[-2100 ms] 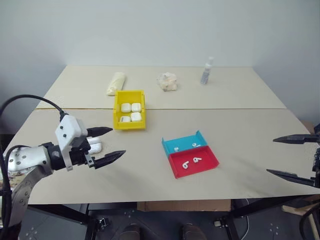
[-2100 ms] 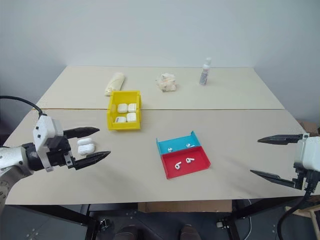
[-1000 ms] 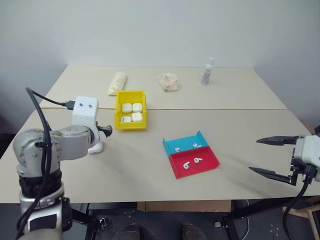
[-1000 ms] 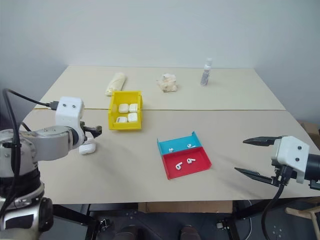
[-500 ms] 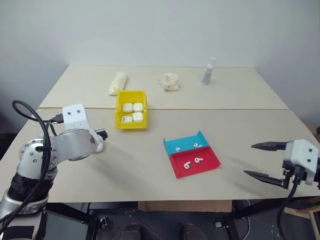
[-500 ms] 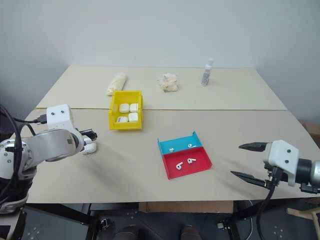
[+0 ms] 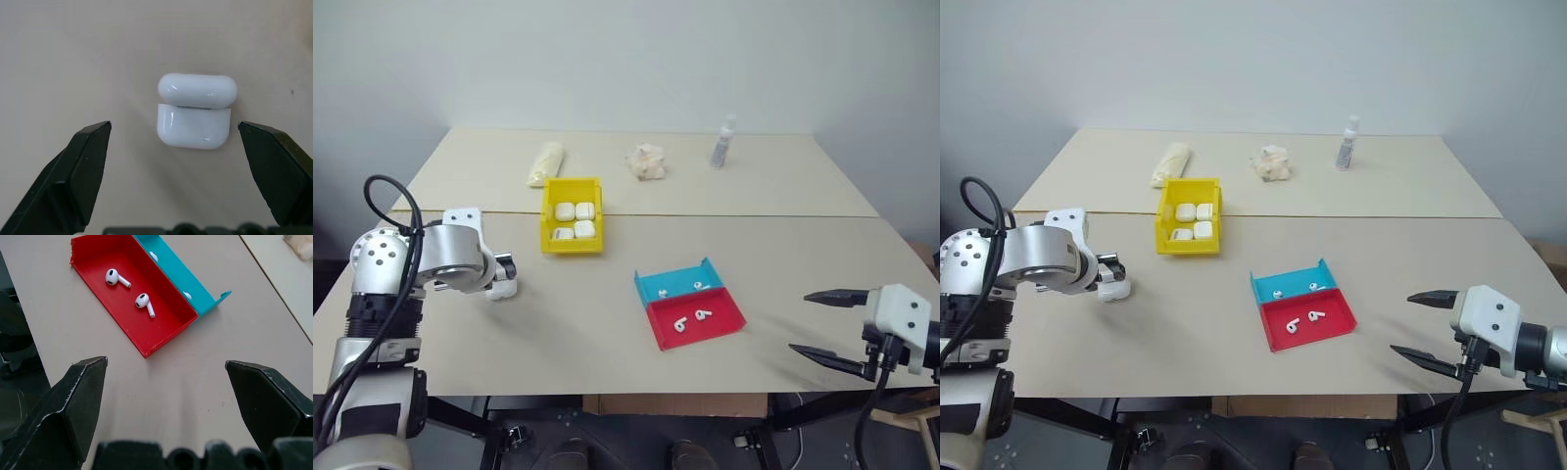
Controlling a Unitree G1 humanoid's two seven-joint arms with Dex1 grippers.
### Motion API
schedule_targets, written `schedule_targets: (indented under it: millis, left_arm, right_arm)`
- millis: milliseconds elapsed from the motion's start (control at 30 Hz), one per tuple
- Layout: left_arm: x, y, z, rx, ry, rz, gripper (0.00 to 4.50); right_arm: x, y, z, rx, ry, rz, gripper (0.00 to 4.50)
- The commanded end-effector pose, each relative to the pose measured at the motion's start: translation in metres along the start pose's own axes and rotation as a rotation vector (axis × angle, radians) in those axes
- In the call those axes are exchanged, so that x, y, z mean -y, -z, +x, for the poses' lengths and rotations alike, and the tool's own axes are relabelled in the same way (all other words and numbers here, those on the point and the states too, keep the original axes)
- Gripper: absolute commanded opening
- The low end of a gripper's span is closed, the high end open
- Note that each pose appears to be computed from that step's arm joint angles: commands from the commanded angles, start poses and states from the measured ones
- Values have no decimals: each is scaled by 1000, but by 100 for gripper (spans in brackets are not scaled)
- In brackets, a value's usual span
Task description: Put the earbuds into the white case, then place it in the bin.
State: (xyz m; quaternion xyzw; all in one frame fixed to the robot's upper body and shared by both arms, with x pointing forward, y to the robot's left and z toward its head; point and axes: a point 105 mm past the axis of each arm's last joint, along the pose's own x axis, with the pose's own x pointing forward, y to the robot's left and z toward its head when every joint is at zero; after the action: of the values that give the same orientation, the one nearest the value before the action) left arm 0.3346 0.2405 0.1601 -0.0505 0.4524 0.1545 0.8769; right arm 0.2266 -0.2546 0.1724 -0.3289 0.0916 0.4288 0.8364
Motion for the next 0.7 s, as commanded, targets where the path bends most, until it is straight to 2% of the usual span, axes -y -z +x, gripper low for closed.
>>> schedule_targets:
  millis: [33, 400, 700]
  left_arm:
    - [2, -11, -8, 14, 42, 24, 450]
    - [-4, -5, 1, -52, -12, 48, 450]
    - [7, -3, 6, -73, 1, -20, 450]
  right_arm:
    - [3, -10, -6, 15, 46, -24, 447]
    - [-1, -11, -4, 16, 67, 0, 447]
    - [-2, -11, -4, 8, 75, 4, 447]
